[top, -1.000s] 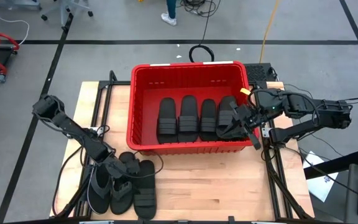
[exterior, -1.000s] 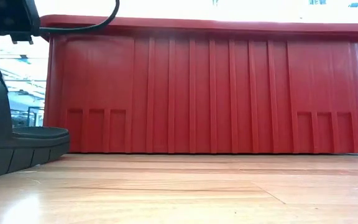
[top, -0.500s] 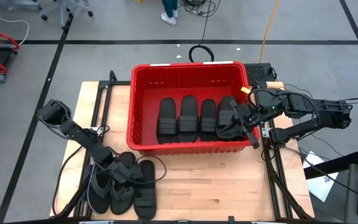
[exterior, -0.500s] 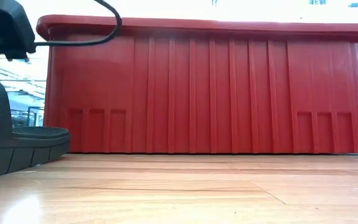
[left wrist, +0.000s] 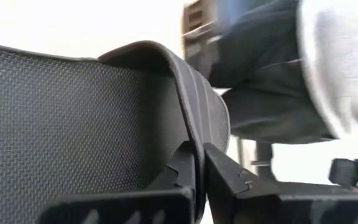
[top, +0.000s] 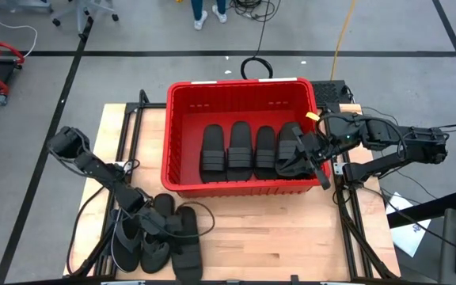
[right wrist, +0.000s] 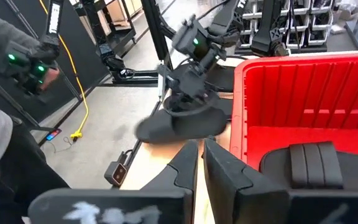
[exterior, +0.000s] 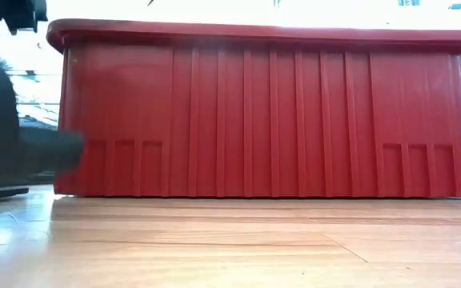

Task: Pick and place slides into bin
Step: Put the black slide into the red bin

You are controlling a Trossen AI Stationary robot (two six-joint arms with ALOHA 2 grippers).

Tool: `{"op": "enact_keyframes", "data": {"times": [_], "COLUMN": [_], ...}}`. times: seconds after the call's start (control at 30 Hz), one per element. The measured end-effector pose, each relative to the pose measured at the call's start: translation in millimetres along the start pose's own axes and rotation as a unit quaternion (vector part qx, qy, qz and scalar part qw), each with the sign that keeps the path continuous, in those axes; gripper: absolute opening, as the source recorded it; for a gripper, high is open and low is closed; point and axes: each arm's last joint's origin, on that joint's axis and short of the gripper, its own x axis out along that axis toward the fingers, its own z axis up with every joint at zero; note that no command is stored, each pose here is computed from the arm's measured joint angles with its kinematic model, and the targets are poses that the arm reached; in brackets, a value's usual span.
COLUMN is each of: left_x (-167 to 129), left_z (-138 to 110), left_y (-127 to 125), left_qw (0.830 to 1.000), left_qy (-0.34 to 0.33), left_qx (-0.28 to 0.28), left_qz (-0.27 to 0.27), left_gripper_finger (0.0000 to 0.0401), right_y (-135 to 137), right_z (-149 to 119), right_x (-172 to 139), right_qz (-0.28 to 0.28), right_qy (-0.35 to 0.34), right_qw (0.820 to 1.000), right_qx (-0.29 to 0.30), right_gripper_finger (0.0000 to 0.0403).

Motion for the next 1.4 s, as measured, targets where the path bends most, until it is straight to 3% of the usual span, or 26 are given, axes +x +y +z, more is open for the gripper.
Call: {"op": "enact_keyframes", "data": {"times": [0.13,0.4,0.57,0.7,0.83,1.0,1.2,1.4], "left_x": [0.4,-20.3,-72.2,-127.2,-173.4,-202.9,-205.1,-194.4], "left_z": [14.3,43.7,82.8,114.3,139.9,174.3,221.4,242.8], "left_y": [-30.8,-106.2,-154.4,-171.4,-166.0,-138.7,-100.2,-81.7], "left_qw": [0.999,0.998,0.993,0.982,0.966,0.939,0.913,0.913], "left_qy": [-0.001,0.053,0.049,0.011,-0.006,-0.016,-0.044,-0.042], "left_qx": [0.013,0.040,0.073,0.100,0.125,0.171,0.202,0.217], "left_qz": [-0.030,0.010,0.078,0.159,0.225,0.298,0.351,0.344], "left_gripper_finger": [0.0006,0.0003,0.0002,0.0001,0.0001,0.0001,0.0001,0.0001], "right_y": [0.0,-0.1,-1.4,-4.1,-8.8,-15.9,-23.9,-29.0], "right_z": [0.0,0.0,0.2,0.5,1.0,0.9,7.6,9.5], "right_x": [0.0,0.0,-0.4,-1.2,-1.5,5.7,27.8,36.2], "right_qz": [0.000,0.000,-0.003,-0.010,-0.020,-0.030,-0.028,-0.060], "right_qy": [0.000,0.000,-0.001,-0.002,-0.003,0.005,-0.014,-0.019], "right_qw": [1.000,0.999,0.999,0.999,0.999,0.999,0.998,0.995], "right_qx": [-0.016,-0.040,-0.045,-0.045,-0.040,-0.037,-0.057,-0.084], "right_gripper_finger": [0.0020,0.0020,0.0020,0.0020,0.0020,0.0018,0.0007,0.0030]}}
